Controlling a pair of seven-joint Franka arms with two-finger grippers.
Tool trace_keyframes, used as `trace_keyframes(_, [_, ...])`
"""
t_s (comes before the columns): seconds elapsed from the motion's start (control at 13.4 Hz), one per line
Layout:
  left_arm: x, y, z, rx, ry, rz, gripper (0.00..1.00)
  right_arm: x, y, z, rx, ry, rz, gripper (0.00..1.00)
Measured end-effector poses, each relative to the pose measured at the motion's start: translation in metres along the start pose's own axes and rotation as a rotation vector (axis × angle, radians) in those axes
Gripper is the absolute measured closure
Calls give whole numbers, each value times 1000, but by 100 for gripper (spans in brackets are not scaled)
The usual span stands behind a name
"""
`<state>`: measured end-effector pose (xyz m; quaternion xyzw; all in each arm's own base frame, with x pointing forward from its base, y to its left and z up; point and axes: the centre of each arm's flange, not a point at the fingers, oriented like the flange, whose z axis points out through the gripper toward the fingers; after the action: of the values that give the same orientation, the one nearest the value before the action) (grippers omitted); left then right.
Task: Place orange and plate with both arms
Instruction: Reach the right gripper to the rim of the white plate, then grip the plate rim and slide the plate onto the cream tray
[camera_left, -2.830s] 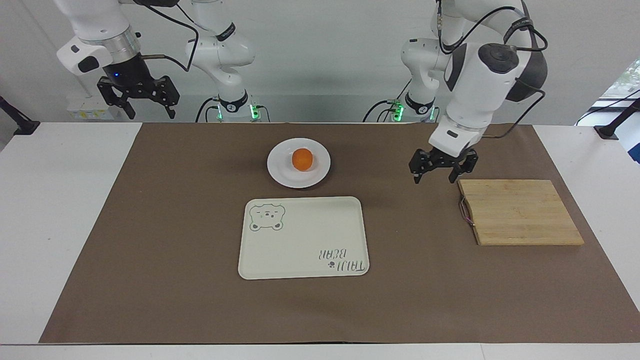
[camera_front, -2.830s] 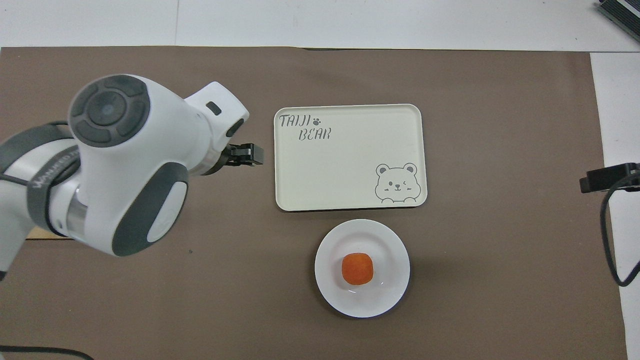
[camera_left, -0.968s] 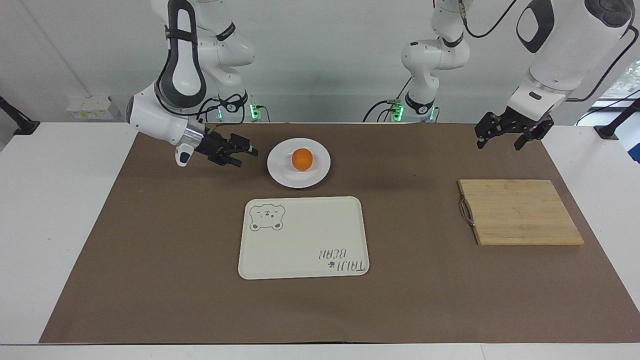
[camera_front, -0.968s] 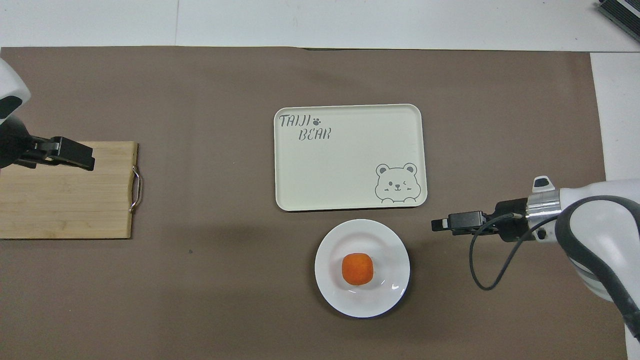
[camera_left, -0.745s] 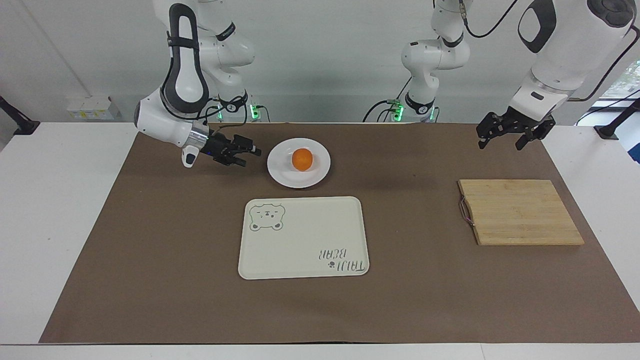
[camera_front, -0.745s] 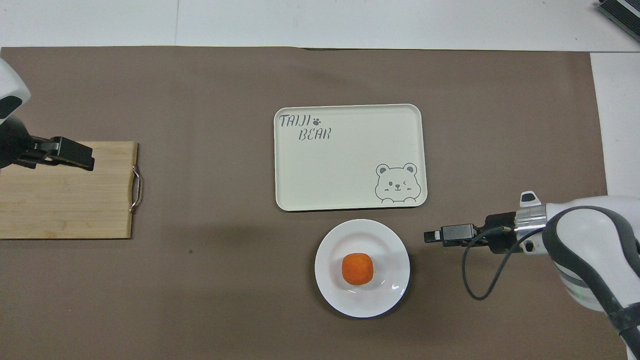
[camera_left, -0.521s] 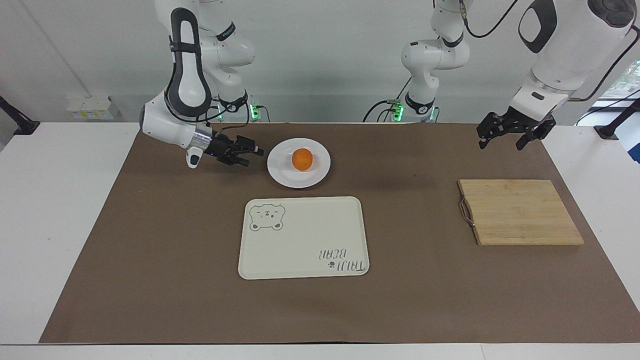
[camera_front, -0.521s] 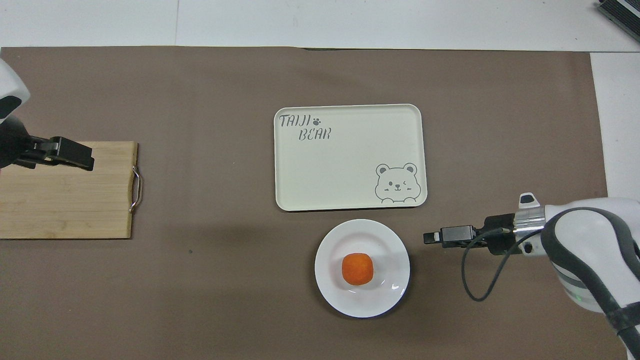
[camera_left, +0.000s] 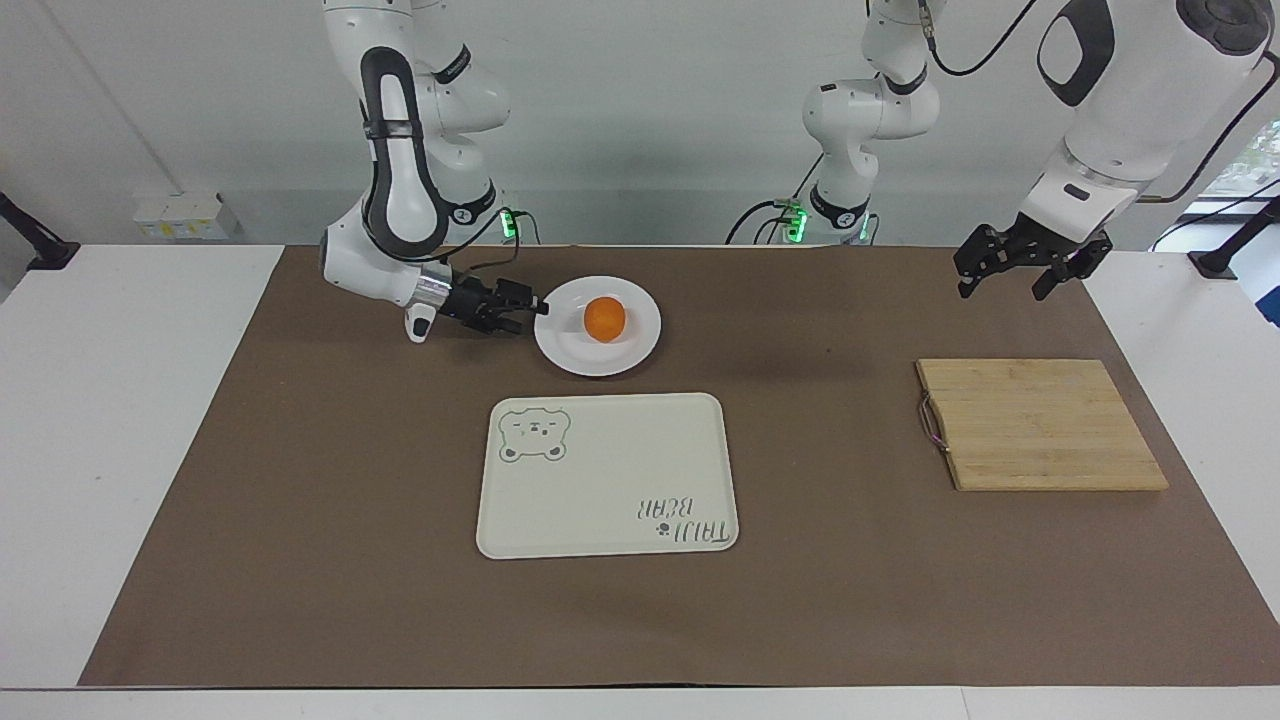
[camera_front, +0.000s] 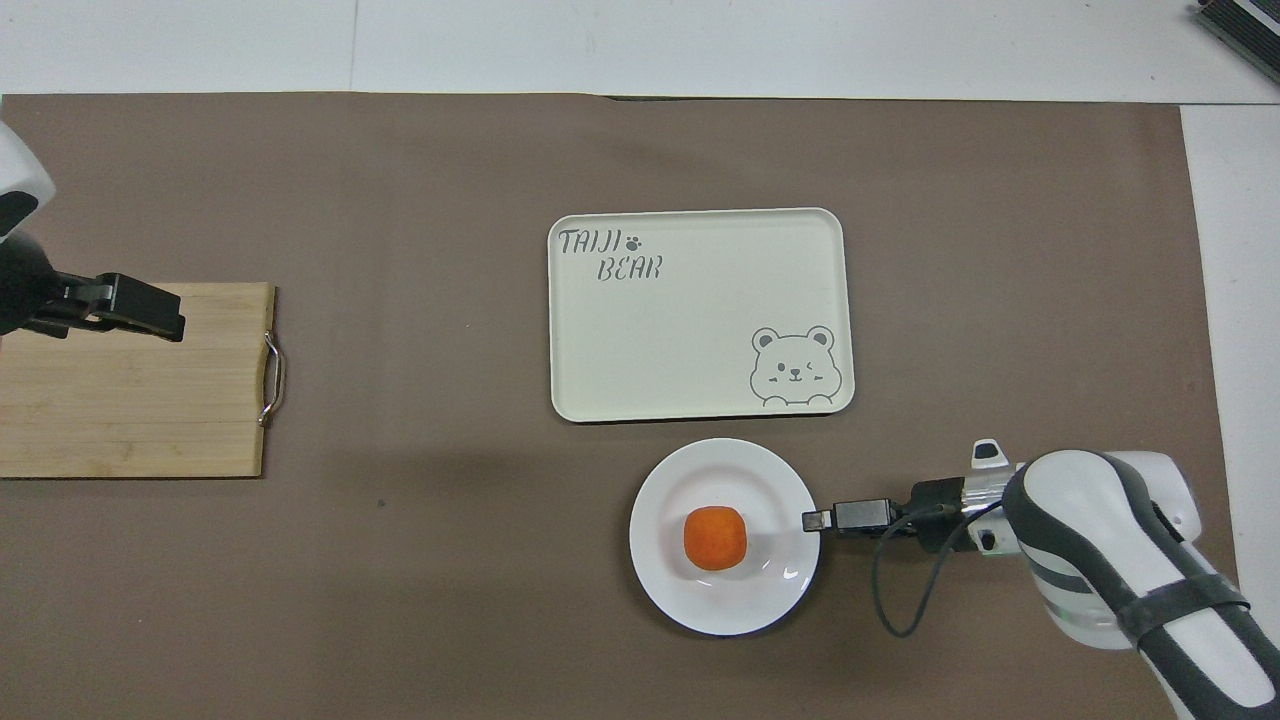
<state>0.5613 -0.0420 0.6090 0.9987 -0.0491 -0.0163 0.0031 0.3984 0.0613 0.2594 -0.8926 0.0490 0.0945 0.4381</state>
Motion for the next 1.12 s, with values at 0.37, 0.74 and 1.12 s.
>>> trace_keyframes(0.37, [0,0,0,0,0,0,0,-12,5,11,4,-23,17,0])
trace_keyframes(0.74, [0,0,0,0,0,0,0,-16,6,12,7,-8,25,34])
trace_keyframes(1.12, [0,0,0,0,-1,0,0,-17,4,16,10,-6,27,93])
